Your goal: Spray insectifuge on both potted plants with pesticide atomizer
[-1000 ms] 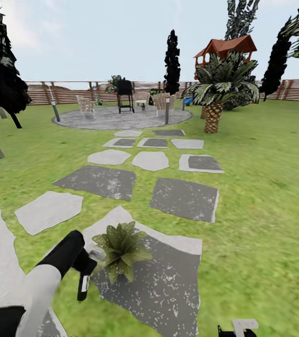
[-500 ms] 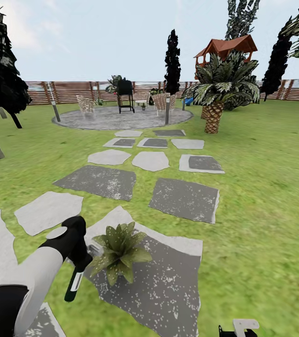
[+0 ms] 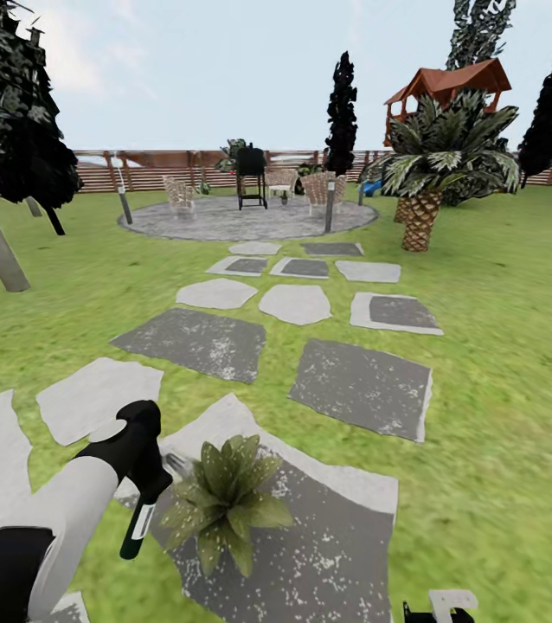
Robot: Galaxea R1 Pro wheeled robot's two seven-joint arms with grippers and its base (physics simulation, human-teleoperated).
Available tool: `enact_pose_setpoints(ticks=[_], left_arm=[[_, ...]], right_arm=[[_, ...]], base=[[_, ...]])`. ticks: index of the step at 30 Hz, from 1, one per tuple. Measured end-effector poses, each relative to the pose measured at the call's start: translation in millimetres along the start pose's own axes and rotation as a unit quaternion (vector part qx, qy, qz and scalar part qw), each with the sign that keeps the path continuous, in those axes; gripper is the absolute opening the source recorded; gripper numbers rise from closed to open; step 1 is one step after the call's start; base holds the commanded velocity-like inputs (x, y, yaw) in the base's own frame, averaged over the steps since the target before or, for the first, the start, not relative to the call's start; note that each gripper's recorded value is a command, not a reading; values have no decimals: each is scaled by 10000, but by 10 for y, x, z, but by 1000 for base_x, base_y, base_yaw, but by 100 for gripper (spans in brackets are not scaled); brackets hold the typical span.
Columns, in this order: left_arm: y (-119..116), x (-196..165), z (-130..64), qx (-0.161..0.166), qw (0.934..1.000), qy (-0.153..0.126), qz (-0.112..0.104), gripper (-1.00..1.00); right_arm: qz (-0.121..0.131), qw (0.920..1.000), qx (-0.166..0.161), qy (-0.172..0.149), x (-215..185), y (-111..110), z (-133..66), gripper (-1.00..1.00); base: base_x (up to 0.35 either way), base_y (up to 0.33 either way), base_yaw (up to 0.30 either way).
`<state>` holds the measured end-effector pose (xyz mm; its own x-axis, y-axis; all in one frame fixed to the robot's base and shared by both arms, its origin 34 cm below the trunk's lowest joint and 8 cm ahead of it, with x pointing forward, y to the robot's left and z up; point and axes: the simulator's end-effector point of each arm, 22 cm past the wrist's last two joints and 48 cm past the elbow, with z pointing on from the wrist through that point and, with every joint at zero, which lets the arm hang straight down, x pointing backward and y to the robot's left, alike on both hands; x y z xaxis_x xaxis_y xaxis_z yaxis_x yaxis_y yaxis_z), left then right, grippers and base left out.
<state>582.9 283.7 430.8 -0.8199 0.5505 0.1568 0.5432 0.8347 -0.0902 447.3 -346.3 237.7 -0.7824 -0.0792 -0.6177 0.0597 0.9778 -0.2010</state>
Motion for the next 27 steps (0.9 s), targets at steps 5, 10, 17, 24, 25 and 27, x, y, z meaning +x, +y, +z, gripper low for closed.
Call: enact_pose_setpoints(ticks=[5, 10, 17, 24, 25, 27], left_arm=[[-7, -8, 0, 0, 10000, 0, 10, -100], [-3, 1, 8, -2, 10000, 11, 7, -100], [65, 149, 89, -98, 9996, 258, -6, -100], [120, 220, 109, -126, 9994, 327, -43, -100], [156, 248, 107, -142, 9993, 339, -72, -100], [197, 279, 105, -157, 9992, 350, -108, -100]], right_arm=[[0, 10000, -1, 1, 1, 0, 1, 100], [-1, 10000, -1, 2, 2, 0, 2, 100], [0, 10000, 1, 2, 2, 0, 2, 100], [-1, 10000, -2, 2, 2, 1, 1, 100], [0, 10000, -3, 3, 3, 2, 2, 100], [0, 10000, -2, 4, 3, 1, 2, 100]], base=[[188, -211, 93], [20, -273, 12], [1, -278, 235], [53, -229, 118], [15, -33, 215], [8, -17, 245]])
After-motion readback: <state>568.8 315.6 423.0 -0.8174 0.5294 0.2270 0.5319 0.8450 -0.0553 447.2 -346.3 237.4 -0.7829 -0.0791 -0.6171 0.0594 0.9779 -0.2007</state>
